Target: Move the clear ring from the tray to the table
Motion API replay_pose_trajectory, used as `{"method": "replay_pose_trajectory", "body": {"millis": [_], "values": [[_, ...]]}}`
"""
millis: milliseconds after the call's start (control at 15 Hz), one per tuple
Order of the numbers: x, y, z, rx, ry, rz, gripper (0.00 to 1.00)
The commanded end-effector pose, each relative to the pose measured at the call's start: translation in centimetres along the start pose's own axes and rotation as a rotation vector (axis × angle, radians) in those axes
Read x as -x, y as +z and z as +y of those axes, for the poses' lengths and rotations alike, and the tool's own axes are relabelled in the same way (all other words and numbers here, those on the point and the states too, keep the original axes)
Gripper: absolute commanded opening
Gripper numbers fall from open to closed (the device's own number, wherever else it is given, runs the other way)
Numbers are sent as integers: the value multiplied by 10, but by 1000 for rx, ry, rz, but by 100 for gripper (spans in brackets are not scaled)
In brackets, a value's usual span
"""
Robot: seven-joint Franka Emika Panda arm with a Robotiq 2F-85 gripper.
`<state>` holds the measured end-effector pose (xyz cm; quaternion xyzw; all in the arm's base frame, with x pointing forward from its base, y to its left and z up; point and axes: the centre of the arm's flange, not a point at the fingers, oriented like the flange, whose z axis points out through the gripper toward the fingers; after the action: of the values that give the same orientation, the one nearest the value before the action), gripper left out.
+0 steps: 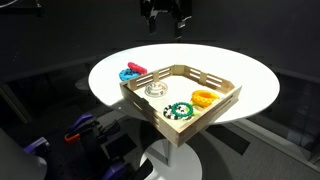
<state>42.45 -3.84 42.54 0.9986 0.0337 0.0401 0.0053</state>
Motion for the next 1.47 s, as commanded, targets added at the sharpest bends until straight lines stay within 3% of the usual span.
{"method": "replay_pose_trajectory", "body": {"millis": [0,467,867,1400], "values": [[1,12,8,-2,17,-17,100],[16,79,34,-20,62,-81,100],[22,128,31,-12,54,-97,100],[16,160,29,-15,44,-114,100]]}}
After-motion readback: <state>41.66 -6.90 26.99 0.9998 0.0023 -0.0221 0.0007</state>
